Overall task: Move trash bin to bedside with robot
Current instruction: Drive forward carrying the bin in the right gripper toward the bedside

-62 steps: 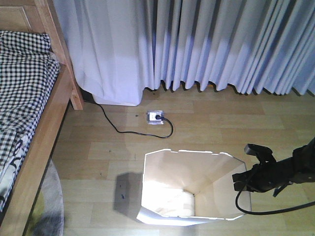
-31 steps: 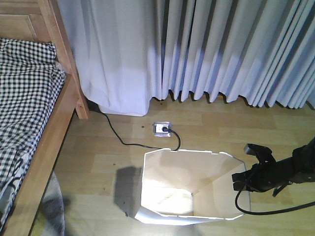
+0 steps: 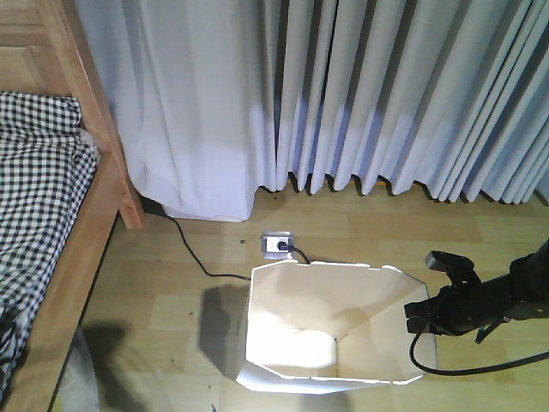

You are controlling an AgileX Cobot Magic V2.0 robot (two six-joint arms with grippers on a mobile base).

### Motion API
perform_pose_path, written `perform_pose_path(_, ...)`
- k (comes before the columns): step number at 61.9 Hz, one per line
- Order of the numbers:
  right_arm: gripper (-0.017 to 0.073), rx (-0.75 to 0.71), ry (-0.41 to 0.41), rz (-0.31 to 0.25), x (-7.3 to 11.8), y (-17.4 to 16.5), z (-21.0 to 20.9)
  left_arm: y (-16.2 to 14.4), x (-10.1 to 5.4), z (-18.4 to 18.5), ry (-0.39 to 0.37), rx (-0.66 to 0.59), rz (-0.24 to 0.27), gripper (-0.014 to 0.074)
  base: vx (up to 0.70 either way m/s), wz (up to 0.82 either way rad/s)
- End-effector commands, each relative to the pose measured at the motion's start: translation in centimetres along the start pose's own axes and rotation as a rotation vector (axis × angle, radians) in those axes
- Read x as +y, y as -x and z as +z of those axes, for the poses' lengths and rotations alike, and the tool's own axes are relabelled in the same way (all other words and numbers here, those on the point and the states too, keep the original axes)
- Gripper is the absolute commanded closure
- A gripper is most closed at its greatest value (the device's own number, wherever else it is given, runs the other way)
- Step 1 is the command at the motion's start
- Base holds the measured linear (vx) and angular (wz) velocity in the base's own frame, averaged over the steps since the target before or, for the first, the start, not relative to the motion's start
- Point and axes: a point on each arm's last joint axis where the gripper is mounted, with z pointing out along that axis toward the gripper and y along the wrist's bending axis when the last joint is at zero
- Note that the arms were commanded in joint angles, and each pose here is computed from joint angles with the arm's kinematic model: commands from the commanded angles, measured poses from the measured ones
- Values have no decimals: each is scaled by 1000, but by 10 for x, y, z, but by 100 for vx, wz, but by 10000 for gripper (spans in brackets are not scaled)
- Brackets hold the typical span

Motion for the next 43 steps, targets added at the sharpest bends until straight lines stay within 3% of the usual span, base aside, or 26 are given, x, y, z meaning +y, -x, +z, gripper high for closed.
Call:
perform_pose_path(1, 564, -126, 200, -41, 24, 21, -20, 1, 0, 0, -7, -65, -7, 599, 16, -4)
perform_pose_path(43, 564, -126, 200, -41, 24, 21, -20, 1, 0, 0, -7, -65, -7, 599, 14, -1)
